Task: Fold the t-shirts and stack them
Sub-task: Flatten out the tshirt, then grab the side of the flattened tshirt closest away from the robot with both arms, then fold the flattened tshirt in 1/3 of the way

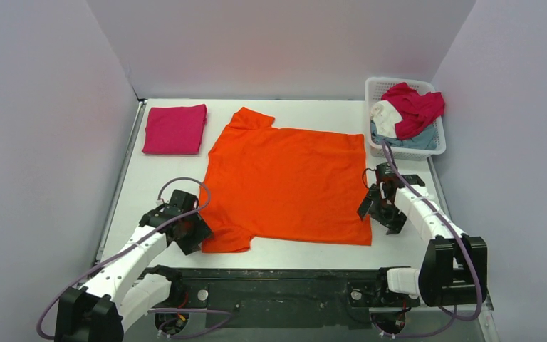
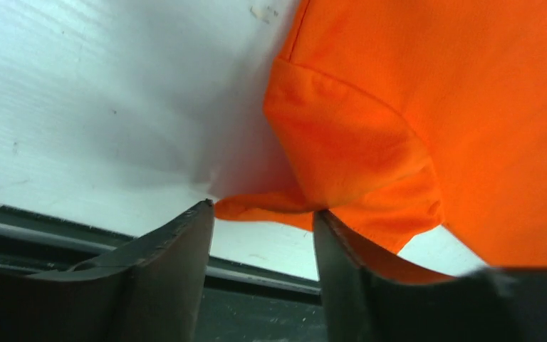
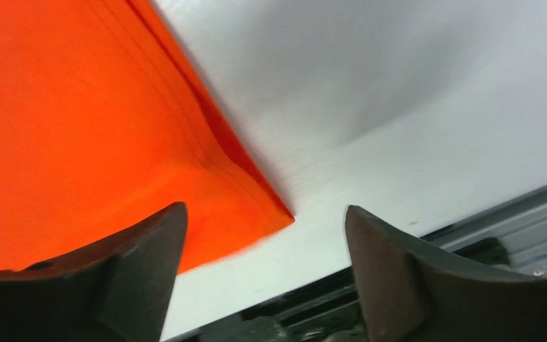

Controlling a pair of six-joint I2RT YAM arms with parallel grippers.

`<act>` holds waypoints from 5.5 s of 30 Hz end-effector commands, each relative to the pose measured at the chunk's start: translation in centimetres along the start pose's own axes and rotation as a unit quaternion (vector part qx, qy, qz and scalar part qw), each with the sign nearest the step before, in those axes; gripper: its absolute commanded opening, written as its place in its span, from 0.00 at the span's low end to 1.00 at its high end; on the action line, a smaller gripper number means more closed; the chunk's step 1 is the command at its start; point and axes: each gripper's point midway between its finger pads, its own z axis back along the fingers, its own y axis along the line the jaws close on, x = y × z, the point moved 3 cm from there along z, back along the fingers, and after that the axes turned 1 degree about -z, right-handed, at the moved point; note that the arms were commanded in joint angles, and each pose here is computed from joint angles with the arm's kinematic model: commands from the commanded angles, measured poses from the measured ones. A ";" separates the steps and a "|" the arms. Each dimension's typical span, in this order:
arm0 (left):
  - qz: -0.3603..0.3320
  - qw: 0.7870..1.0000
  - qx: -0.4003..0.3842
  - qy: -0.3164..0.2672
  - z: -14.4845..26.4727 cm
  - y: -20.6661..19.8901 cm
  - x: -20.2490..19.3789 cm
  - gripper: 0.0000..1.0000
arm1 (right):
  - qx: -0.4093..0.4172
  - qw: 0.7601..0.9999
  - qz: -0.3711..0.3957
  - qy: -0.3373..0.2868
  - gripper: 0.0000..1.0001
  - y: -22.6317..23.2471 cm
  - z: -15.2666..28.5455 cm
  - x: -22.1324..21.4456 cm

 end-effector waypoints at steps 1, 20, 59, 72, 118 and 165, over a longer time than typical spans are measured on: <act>-0.002 1.000 0.000 0.018 2.5 -0.4 -0.4 0.68 | -0.077 0.997 0.000 0.003 0.88 -3.6 1.4 -1.4; 0.000 1.000 -0.029 0.003 3.2 -0.2 -1.2 0.62 | 0.032 0.993 -0.061 -0.092 0.92 -3.3 3.6 -2.1; 0.022 0.996 -0.061 0.062 1.2 1.1 -5.6 0.00 | 0.059 0.990 -0.127 -0.033 0.63 -1.3 -1.9 -5.2; 0.027 0.996 -0.070 0.054 2.0 0.7 -5.3 0.00 | 0.043 0.989 -0.138 -0.020 0.34 -1.7 -3.8 -6.4; -0.088 0.948 -0.297 -0.073 6.7 -17.7 9.3 0.00 | 0.109 0.987 -0.109 -0.044 0.00 5.2 4.4 3.9; -0.199 0.953 -0.185 -0.136 -2.8 -24.2 22.3 0.82 | 0.053 0.973 -0.168 -0.149 0.81 6.6 1.9 13.3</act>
